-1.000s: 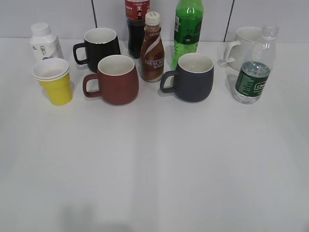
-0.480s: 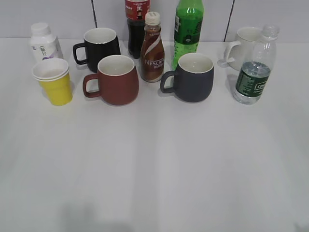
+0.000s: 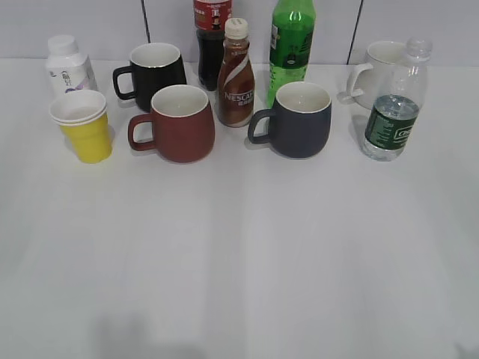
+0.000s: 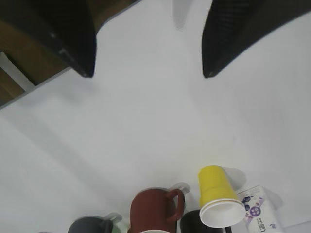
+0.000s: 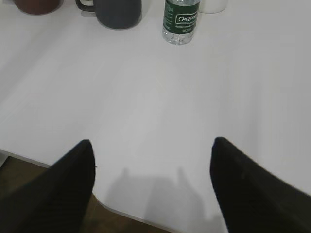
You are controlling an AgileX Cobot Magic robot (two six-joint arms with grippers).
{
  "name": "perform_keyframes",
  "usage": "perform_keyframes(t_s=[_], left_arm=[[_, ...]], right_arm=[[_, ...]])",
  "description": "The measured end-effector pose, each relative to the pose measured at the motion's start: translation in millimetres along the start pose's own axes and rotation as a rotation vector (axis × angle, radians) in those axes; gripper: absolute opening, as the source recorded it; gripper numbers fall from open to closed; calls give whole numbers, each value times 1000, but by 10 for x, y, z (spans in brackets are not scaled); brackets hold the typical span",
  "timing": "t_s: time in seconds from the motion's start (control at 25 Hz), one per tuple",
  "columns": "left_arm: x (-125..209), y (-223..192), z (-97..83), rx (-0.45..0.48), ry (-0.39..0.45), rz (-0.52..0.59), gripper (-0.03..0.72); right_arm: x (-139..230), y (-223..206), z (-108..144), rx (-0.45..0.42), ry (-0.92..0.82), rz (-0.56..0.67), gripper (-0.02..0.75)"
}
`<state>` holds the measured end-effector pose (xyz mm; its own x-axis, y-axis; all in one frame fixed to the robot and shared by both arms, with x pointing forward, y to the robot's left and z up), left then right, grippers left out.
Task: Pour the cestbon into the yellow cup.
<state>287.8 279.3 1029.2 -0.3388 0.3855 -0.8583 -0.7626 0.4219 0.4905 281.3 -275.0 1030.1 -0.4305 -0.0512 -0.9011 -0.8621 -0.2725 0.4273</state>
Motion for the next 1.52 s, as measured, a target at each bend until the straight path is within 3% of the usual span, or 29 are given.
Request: perform_keyframes(t_s=[0.2,0.32,0.52,0.76,1.52], left_arm=[[-1,0,1,-1,1,-1,512],[7,4,32,-54,30,9,512],[49,61,146,-269,144,29,510],[91,165,213,-468,237,20,510],[90,169,220,-470,231,19,510]], right_arm=[[-1,-1,-2,5,-1,-1,553],[-7,-5,-29,56,-26,-6,553],[-18,-11,-94,176,-82,-18,553],[-19,-12,-103,194,-91,-19,553],[-21,-11,-90,170,-81,-19,553]])
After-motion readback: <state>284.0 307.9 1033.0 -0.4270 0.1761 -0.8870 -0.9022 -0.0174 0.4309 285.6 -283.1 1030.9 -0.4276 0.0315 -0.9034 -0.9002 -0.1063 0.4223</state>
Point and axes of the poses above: a point on each arm's last joint axis where the gripper is mounted, y pointing back along that axis away from the gripper, z along the wrist's bending axis when the last joint is at zero, x = y × z, the point moved 6 cm from there along -y, pointing out along that axis toward the gripper, and after that the axes turned 7 degrees about -y, right-handed, at the moved point
